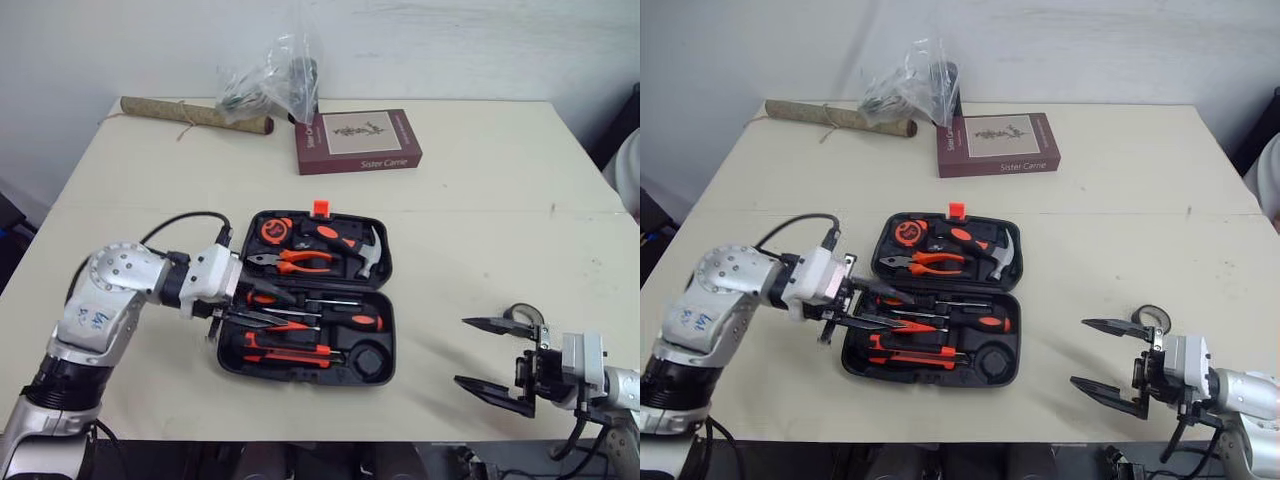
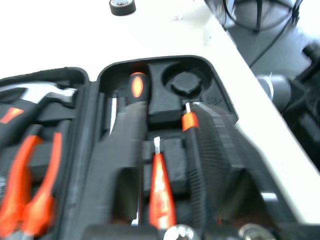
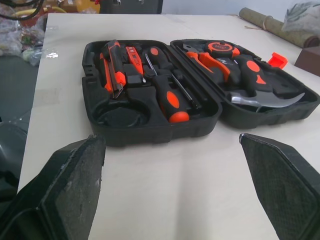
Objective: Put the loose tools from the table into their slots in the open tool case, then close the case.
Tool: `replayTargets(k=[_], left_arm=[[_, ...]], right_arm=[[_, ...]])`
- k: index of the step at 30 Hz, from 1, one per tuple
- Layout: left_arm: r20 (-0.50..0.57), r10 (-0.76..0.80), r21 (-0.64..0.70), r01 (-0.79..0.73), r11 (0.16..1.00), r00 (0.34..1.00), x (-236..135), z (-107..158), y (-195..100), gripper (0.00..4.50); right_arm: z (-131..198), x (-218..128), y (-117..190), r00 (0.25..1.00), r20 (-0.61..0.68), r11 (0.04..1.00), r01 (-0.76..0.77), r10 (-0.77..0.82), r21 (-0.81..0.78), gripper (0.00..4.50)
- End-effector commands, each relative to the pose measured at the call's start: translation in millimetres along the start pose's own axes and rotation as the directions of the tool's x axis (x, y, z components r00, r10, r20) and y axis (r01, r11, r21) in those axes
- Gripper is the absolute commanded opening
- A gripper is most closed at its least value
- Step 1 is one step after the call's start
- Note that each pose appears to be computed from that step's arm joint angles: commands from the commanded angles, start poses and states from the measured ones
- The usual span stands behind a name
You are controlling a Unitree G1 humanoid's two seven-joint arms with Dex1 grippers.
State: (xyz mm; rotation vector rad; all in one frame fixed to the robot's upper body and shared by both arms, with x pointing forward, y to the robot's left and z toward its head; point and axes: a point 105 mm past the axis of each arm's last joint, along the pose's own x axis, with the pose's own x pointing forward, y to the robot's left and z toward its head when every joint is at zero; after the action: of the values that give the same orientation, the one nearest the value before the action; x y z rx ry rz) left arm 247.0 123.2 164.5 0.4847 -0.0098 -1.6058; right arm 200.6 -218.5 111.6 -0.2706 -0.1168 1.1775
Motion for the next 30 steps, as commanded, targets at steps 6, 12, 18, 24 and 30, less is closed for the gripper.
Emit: replayTargets(k=[6, 12, 18, 24, 30], left_arm=[[-0.032, 0.020, -0.022, -0.021, 1.000, 0.999, 10.8, -27.0, -12.8, 0.06], [-0.114, -0.025, -0.034, 0.021, 0.999, 0.993, 15.0, -51.4, -22.5, 0.06], [-0.201, -0.018, -0.081, 0.002, 0.997, 0.979, 20.3, -75.2, -22.6, 0.06], [-0.349, -0.058, -0.173, -0.004, 0.985, 0.935, 19.4, -105.2, -34.5, 0.06], [-0.309, -0.042, -0.192, -0.019, 0.981, 0.950, 25.7, -101.9, -38.7, 0.06]], right_arm=[[2.1, -0.1, 2.2, 1.000, 0.006, 1.000, 0.011, -0.010, -0.019, 4.50], [12.2, 4.9, 3.8, 0.998, 0.055, 1.000, 0.001, 0.000, -0.018, 4.50], [26.2, 19.3, 7.8, 0.995, 0.090, 0.998, -0.052, 0.054, -0.028, 4.50], [34.8, 28.7, 12.1, 0.989, 0.116, 0.996, -0.090, 0.093, -0.030, 4.50], [30.3, 22.1, 6.5, 0.995, 0.098, 0.999, -0.033, 0.036, -0.034, 4.50]])
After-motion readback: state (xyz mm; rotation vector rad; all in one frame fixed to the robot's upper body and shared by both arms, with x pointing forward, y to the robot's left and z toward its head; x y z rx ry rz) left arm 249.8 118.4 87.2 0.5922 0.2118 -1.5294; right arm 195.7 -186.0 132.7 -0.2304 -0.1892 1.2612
